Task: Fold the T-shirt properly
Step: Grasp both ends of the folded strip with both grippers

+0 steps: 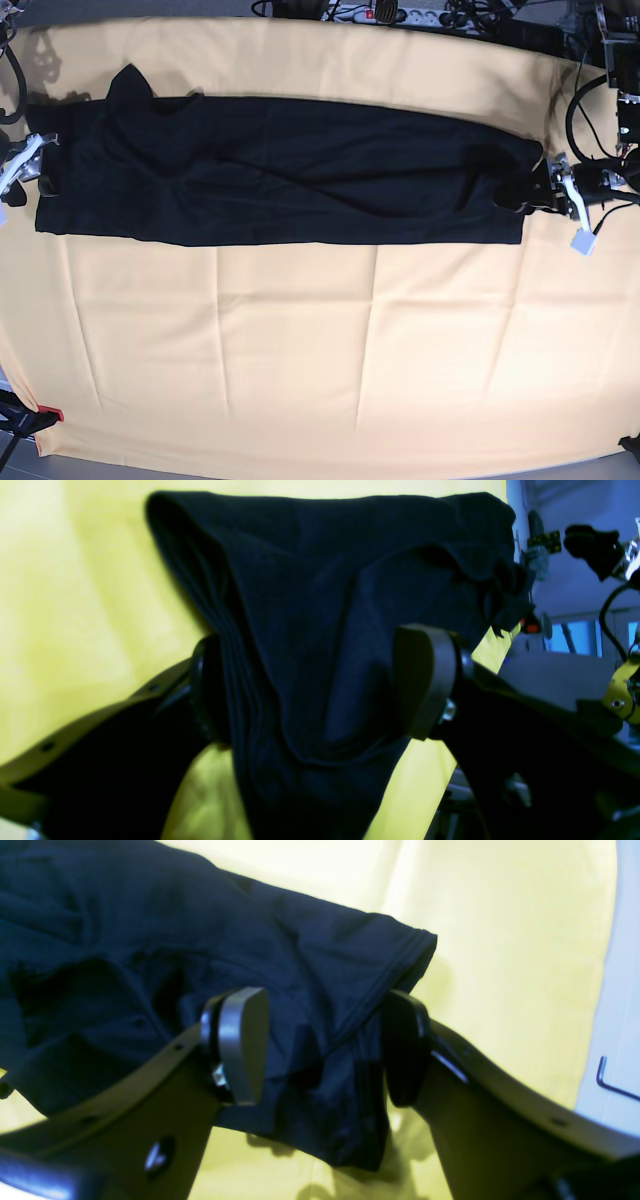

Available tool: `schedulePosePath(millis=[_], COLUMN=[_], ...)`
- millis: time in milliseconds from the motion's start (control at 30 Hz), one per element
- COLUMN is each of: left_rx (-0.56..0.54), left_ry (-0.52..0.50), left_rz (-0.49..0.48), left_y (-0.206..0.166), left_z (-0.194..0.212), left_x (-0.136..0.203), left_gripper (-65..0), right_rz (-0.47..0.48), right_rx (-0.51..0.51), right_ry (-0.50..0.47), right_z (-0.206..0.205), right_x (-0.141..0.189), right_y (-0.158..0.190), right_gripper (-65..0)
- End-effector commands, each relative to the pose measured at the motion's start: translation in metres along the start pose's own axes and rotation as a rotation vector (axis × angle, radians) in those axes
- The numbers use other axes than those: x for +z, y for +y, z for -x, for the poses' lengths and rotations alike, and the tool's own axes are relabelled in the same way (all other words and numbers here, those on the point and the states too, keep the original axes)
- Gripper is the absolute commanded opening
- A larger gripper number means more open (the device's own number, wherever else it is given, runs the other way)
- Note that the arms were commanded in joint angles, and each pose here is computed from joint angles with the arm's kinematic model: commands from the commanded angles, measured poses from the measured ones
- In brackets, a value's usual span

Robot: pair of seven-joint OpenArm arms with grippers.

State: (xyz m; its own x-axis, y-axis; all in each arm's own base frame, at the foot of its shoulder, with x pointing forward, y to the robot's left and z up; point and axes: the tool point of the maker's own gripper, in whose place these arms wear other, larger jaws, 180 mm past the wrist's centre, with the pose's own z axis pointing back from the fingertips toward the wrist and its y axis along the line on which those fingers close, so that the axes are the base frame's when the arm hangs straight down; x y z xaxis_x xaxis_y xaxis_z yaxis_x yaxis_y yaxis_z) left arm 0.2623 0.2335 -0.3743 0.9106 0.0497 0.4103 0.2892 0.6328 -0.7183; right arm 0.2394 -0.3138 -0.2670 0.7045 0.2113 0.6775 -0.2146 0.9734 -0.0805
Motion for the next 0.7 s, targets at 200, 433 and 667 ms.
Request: schedulePosePath(millis=[200, 433, 667], left_rx=[0.033, 0.040, 0.052], left_ry=[0.205, 0.212, 0.213], left_rz=[-0.031, -0.041, -0.061], left_y=[0.007, 0.009, 0.012], left_z=[0.045, 0.046, 0.044], left_x=[-0.002, 0.002, 0.008], left_gripper=[-17.9, -20.8, -65.0], right_rz=[0.018, 0.018, 0.018], right_rx=[0.024, 0.024, 0.025], right_ry=[-0.039, -0.039, -0.048], right_z=[-0.013, -0.013, -0.015], right_x=[0.006, 0.006, 0.006], right_y=[-0.006, -0.006, -0.006], right_gripper=[-27.4, -27.4, -27.3])
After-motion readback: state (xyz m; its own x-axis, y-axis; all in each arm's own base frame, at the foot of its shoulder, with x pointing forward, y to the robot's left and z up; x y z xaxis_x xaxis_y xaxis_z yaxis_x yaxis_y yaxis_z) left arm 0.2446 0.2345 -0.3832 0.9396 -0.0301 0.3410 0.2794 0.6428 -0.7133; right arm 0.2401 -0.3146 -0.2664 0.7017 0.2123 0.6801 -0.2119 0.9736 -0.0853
